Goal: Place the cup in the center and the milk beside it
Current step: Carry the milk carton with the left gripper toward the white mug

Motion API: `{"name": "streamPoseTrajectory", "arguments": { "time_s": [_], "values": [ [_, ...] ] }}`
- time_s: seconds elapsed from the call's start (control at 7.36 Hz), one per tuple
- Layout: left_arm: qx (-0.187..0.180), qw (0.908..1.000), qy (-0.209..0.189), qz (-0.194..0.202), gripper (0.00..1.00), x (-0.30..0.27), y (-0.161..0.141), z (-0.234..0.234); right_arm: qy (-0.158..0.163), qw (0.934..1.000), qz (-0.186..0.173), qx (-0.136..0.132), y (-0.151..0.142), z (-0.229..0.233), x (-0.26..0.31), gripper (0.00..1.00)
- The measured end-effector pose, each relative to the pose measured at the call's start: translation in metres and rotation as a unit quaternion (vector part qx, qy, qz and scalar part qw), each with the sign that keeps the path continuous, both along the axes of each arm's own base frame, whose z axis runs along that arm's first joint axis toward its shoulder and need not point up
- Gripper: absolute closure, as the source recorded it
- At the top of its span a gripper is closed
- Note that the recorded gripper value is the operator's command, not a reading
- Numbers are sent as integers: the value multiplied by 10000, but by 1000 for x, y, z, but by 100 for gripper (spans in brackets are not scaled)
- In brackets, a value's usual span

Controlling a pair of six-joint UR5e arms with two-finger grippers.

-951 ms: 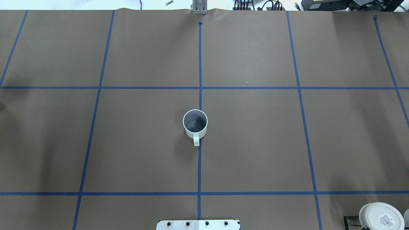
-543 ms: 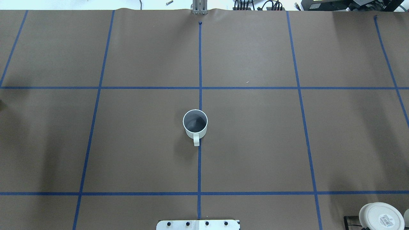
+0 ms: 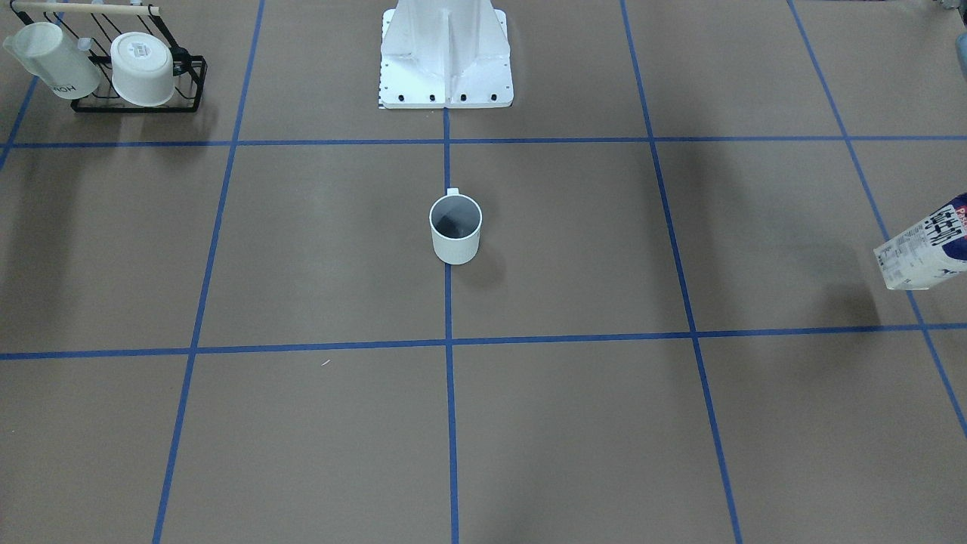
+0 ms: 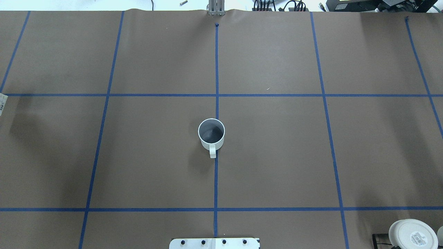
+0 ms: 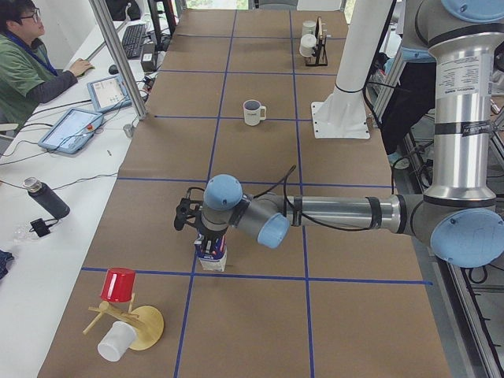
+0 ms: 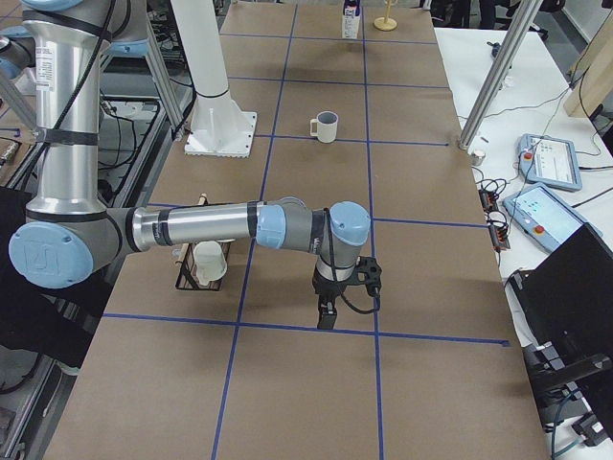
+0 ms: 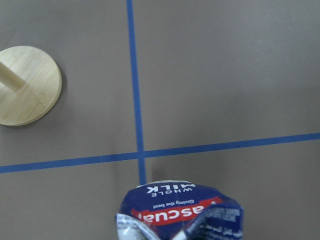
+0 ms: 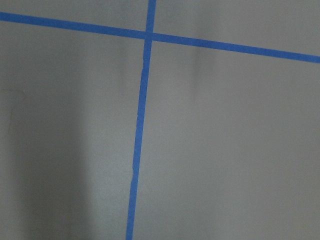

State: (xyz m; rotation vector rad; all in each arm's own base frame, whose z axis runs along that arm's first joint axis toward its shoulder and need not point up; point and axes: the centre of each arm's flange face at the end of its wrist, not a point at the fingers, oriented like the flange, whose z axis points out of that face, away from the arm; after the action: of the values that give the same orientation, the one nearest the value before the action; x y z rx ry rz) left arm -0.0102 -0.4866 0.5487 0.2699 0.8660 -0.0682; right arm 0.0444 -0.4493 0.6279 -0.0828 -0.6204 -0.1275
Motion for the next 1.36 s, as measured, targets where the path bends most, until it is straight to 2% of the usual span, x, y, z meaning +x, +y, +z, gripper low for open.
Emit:
{"name": "streamPoseTrajectory", "arguments": {
  "time_s": [0.27, 0.54, 0.81, 0.95, 1.22, 1.36],
  "values": [
    [-279, 9993, 94, -224, 100, 47, 4, -82, 1, 10000, 0, -18, 2, 2, 0, 0],
    [-645, 9970, 276, -313, 100, 137, 0, -175, 2, 10000, 0, -36, 3, 3, 0, 0],
    [-988, 9945, 85, -333, 100, 230, 4, -272, 3, 10000, 0, -47, 4, 4, 0, 0],
    [-1114, 9932, -67, -333, 100, 277, 14, -314, 1, 10000, 0, -47, 4, 4, 0, 0],
    [-1197, 9922, -189, -276, 100, 356, 35, -373, 0, 10000, 2, -47, 4, 4, 0, 0],
    [-1179, 9924, -270, -244, 100, 385, 37, -386, -2, 10000, 4, -52, 4, 4, 0, 0]
  ]
}}
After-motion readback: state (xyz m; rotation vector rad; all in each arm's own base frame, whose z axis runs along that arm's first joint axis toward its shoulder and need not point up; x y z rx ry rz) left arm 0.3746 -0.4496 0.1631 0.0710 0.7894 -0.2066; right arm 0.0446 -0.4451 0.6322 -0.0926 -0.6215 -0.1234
